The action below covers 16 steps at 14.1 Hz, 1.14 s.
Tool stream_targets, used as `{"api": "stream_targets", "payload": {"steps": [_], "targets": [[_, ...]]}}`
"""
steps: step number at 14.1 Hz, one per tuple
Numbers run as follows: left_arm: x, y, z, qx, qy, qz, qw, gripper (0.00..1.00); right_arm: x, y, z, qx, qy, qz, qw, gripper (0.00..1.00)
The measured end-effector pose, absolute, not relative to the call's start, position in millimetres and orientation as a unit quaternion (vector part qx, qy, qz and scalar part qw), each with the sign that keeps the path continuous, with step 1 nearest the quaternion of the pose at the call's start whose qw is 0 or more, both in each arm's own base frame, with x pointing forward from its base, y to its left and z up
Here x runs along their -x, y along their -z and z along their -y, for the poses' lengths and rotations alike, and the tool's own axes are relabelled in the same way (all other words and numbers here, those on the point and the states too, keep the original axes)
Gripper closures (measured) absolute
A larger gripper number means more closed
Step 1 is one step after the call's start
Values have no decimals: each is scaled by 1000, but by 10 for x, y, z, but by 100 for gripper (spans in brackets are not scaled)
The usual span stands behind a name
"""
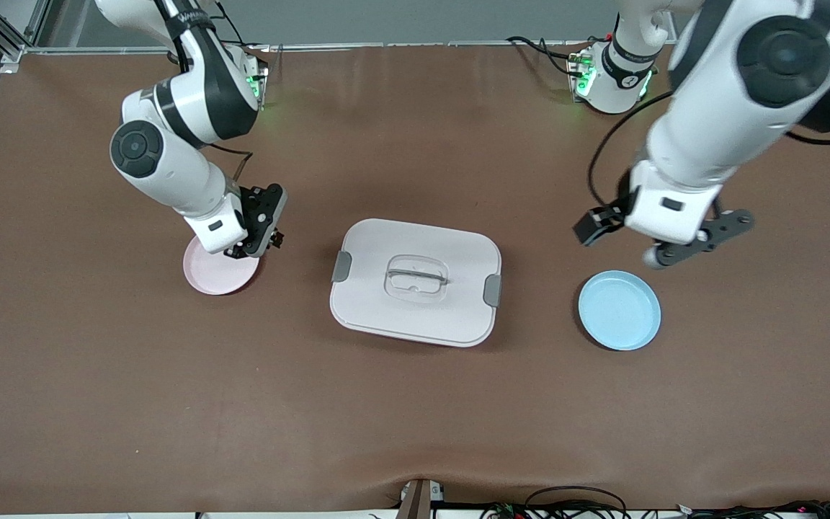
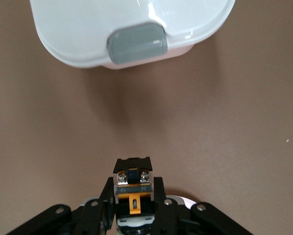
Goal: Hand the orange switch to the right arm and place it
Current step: 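Carry the switch to the white plate while the left gripper withdraws, then lower the switch onto the white plate and open the right gripper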
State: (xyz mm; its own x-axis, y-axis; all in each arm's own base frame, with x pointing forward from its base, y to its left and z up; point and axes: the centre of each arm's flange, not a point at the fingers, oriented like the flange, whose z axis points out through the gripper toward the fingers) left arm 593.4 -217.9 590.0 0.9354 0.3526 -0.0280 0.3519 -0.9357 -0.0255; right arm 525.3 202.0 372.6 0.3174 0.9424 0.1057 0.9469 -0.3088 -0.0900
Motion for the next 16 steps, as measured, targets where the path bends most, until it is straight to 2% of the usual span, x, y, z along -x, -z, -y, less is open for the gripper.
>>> {"api": "stream_targets", "payload": {"steps": [3, 9, 16], "targets": [[-6007, -5991, 1674, 991, -22, 135, 14, 0, -5186, -3390, -1732, 781, 29, 622, 56, 66], [-6114, -6062, 993, 996, -21, 88, 11, 0, -5165, -3145, -1272, 738, 47, 672, 37, 66], [-5927, -6188, 831, 996, -30, 87, 22, 0, -4905, -2759, -1089, 735, 47, 676, 25, 66]]}}
